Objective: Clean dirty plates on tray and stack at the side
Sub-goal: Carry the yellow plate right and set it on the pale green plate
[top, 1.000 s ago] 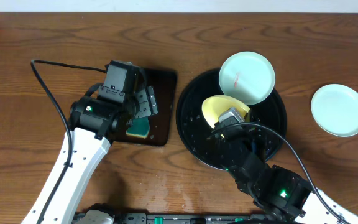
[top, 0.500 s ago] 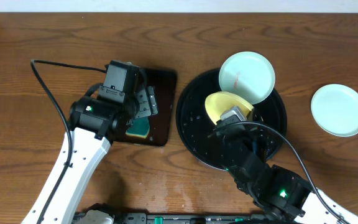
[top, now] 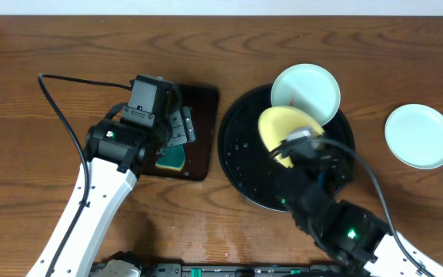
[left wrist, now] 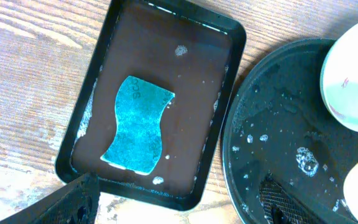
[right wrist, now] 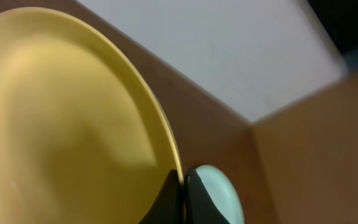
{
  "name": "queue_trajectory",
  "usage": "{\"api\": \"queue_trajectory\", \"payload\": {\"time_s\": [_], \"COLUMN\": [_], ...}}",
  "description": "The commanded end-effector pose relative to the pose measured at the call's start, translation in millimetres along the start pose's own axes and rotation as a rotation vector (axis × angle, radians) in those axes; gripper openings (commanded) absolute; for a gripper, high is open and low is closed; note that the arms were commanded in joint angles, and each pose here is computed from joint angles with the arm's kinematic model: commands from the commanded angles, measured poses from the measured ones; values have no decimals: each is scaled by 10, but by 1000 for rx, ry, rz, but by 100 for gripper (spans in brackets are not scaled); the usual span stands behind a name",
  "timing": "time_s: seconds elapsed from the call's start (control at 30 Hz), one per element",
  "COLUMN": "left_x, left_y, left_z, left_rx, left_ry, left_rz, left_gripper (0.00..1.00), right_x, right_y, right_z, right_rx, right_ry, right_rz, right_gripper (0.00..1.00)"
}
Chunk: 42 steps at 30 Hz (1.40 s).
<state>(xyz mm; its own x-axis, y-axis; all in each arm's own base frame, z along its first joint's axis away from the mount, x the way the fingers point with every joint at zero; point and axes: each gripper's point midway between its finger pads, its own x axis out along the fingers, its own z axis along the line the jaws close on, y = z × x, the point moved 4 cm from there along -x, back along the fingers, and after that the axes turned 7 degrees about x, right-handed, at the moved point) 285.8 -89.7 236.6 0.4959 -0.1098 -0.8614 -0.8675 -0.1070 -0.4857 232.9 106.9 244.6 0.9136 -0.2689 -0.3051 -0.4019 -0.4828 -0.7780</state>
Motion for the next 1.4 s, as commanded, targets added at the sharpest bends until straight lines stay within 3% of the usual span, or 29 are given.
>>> {"api": "queue_trajectory", "payload": {"time_s": [0.0,0.13,0.33,0.73,1.0,1.23,1.3,1.37], "left_x": [-43,-43,-43,-43,-43,-43,-43,-43], "left_y": [-42,-42,-42,-42,-42,-42,-42,-42], "left_z": [1,1,1,1,1,1,1,1], "left_rx": [-3,-3,-3,-3,-3,-3,-3,-3], "left_ry": [4,4,4,4,4,4,4,4], "left_rz": [-14,-14,-14,-14,-14,-14,-14,-14], "left_gripper": [83,83,83,83,83,83,83,83], "right_x": [197,378,603,1118,1522,1707,1727,1825], "right_y": [194,383,416,1495,2277,2748,2769,2570], "right_z": [67,119,-350,-1469,-1894,-1844,-1814,-1795], "right_rx": [226,404,746,1277,1394,1471,1472,1439], "right_ry": [-100,-266,-314,70,339,403,389,225], "right_rz": [126,280,330,545,600,684,694,623], "right_gripper": [1,1,1,1,1,1,14,22]}}
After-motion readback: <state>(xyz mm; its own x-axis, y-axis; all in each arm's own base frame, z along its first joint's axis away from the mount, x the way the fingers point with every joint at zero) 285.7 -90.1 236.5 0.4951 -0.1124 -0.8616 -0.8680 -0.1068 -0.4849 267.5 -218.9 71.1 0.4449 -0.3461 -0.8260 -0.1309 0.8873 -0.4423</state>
